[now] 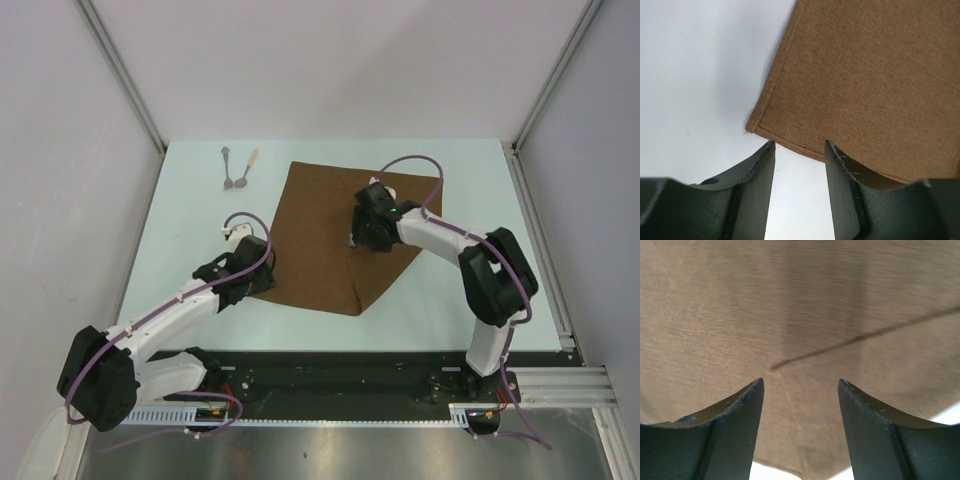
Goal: Fold the napkin into a case and place the utensils inside
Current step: Flatten out the crumpled napkin at the center of the board.
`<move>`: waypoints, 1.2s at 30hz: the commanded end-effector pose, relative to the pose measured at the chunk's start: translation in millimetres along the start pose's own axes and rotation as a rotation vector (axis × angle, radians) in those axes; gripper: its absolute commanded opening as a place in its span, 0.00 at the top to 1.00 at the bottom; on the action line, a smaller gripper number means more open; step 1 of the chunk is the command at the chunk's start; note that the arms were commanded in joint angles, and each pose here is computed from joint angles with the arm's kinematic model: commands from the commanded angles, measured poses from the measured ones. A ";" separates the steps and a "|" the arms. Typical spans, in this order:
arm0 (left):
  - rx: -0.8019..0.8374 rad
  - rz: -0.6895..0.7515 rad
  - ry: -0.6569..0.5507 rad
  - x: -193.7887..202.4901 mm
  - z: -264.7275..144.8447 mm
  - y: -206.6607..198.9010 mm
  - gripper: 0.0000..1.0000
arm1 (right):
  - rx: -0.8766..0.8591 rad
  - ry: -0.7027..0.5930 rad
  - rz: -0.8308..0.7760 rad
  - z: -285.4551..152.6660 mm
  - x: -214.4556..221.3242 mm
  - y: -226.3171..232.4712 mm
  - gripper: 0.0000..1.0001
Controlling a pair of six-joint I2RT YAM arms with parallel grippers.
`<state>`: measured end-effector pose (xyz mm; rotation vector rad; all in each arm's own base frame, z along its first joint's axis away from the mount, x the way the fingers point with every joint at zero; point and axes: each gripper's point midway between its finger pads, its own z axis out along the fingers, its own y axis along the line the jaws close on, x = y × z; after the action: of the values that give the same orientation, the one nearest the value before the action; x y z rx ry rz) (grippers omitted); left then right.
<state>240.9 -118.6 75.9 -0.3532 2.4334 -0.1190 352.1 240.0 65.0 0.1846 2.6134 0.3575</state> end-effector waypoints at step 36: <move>0.130 0.032 0.025 6.1 4.6 -17.0 0.55 | 0.246 -0.040 -0.180 -20.5 22.7 -1.4 0.84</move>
<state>239.0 -134.2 70.3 -0.2664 2.4531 -0.2484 332.2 252.9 32.2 -0.0432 2.6706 -0.0531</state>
